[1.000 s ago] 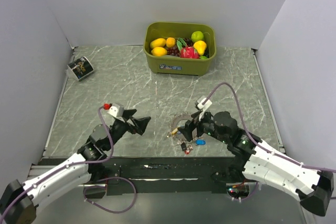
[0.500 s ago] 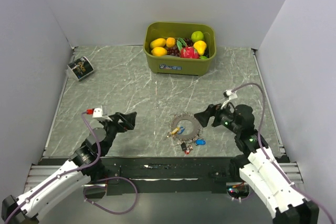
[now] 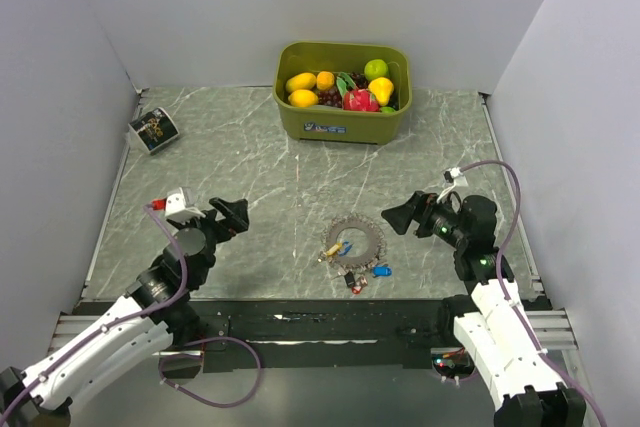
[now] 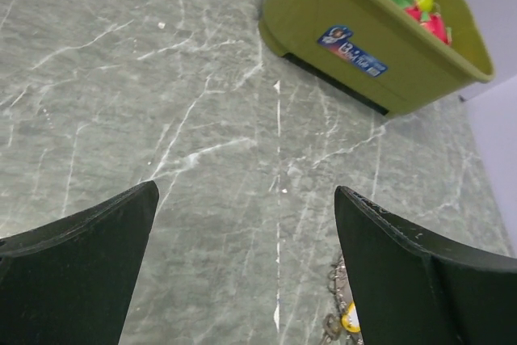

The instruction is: Put the keys on the keyring

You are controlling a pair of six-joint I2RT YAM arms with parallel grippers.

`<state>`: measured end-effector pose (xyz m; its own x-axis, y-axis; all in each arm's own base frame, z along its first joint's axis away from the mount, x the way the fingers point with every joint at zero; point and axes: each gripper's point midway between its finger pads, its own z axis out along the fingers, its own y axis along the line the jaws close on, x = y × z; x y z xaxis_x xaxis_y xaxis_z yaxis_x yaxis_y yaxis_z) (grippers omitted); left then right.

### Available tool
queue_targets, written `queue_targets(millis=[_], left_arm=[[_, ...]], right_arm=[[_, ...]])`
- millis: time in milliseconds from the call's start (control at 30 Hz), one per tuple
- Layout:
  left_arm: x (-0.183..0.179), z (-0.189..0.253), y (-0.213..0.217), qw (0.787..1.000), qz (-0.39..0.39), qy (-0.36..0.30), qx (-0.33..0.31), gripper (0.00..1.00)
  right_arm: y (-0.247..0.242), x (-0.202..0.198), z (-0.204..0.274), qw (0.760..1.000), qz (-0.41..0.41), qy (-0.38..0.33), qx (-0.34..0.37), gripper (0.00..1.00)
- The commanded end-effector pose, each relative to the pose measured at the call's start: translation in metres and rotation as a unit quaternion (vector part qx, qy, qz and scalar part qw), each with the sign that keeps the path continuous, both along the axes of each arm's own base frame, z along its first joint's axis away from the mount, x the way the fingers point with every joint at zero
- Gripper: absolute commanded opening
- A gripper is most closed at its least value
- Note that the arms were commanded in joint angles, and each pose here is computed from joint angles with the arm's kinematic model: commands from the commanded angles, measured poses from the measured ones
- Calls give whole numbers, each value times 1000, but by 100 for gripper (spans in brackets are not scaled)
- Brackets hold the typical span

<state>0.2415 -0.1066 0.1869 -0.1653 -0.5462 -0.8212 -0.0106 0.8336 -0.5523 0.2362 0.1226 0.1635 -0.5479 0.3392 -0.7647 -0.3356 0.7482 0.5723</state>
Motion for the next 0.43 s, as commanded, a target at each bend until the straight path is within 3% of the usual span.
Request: queue_targets(millis=[0,267,400], left_arm=[[5,16,1,1000,12,-6,-6,96],[5,16,-8,999,-19,-23,11,97],[6,19,-7,998,-21,-44,25,96]], right_arm=[[-5,5,19,999,-12,-30,-7,99],[-3,4,62,994,6,-103,-23,100],[-14,13,92,986,-26,-158,-44,100]])
